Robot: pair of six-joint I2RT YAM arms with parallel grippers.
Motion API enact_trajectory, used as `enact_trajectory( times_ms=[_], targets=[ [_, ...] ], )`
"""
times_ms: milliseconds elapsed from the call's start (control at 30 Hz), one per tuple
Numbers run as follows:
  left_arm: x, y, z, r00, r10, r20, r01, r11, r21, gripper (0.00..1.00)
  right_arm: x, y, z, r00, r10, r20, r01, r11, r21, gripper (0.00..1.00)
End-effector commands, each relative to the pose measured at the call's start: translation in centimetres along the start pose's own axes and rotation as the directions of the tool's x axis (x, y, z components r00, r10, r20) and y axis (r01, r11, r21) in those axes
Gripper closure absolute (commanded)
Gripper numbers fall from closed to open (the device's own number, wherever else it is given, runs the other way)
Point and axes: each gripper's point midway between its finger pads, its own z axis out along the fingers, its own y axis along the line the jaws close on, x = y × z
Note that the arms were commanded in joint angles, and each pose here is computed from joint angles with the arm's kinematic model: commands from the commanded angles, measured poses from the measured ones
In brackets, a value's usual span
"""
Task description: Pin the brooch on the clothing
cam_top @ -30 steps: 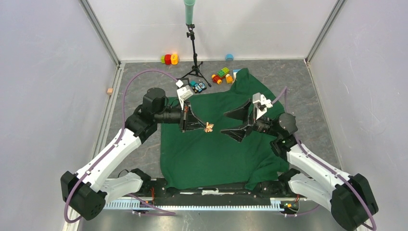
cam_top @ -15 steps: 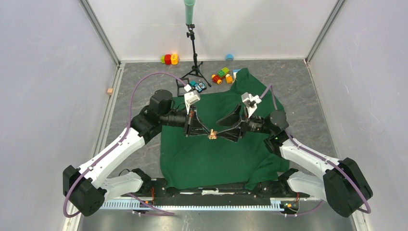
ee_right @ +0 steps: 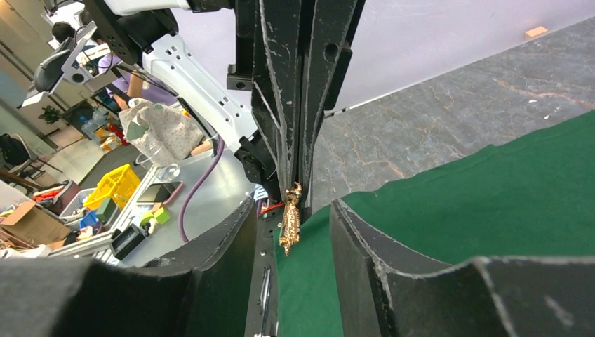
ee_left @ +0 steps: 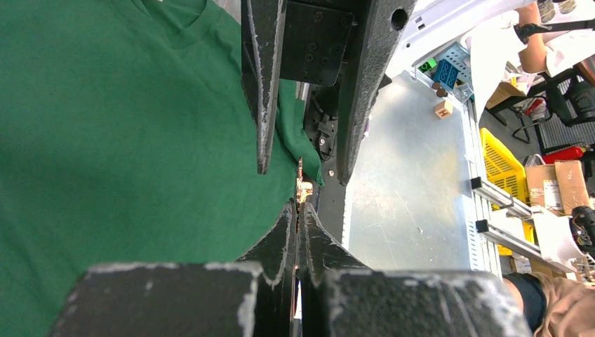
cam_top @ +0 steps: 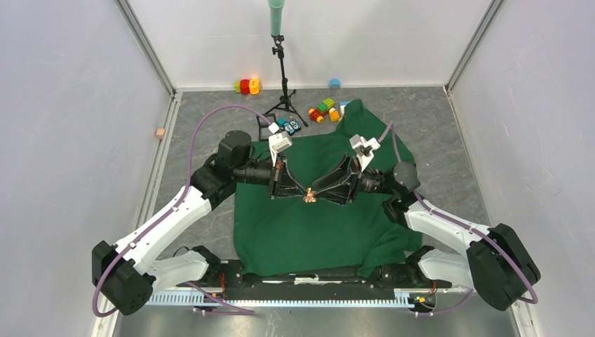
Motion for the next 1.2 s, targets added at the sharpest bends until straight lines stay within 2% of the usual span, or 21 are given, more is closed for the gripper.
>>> enact_trajectory(
  times_ms=[0, 300, 400, 600, 833, 900, 1033, 1167],
  targets=[
    [-0.5, -0.8, 0.1, 1.0, 0.021, 0.011, -0.021, 0.999, 0.039, 0.98, 0.0, -0.2, 0.3, 0.999, -0.028, -0.022, 0.028, 1.0, 0.003, 0.53],
    [-0.3, -0.8, 0.3, 1.0, 0.017, 0.004, -0.018, 0.999, 0.046, 0.98, 0.7, -1.1, 0.7, 0.998, -0.01, -0.06, 0.012, 0.999, 0.033, 0.59],
    [-0.2, -0.9, 0.4, 1.0, 0.018, 0.001, -0.018, 0.999, 0.049, 0.98, 0.8, -1.6, 0.9, 0.998, 0.004, -0.069, -0.001, 0.999, 0.047, 0.65],
    [-0.1, -1.1, 0.4, 1.0, 0.021, -0.002, -0.021, 0.998, 0.057, 0.98, 1.7, -2.8, 0.9, 0.995, 0.039, -0.092, -0.03, 0.995, 0.091, 0.84],
    [0.2, -1.2, 0.6, 1.0, 0.019, -0.01, -0.018, 0.998, 0.063, 0.98, 1.9, -3.1, 1.0, 0.994, 0.044, -0.103, -0.034, 0.995, 0.098, 0.88],
    [0.1, -1.1, 0.6, 1.0, 0.018, -0.008, -0.017, 0.998, 0.054, 0.98, 1.8, -2.9, 1.0, 0.994, 0.032, -0.106, -0.023, 0.996, 0.087, 0.83],
    [-0.1, 0.2, 0.5, 1.0, 0.014, 0.004, -0.014, 0.999, -0.031, 0.98, 1.3, -1.7, 0.9, 0.994, -0.014, -0.111, 0.018, 0.999, 0.04, 0.53],
    [-0.4, 1.8, 0.3, 1.0, 0.005, 0.017, -0.002, 0.991, -0.134, 0.98, 0.3, -0.9, 0.3, 0.992, -0.078, -0.098, 0.081, 0.996, 0.033, 0.33]
  ],
)
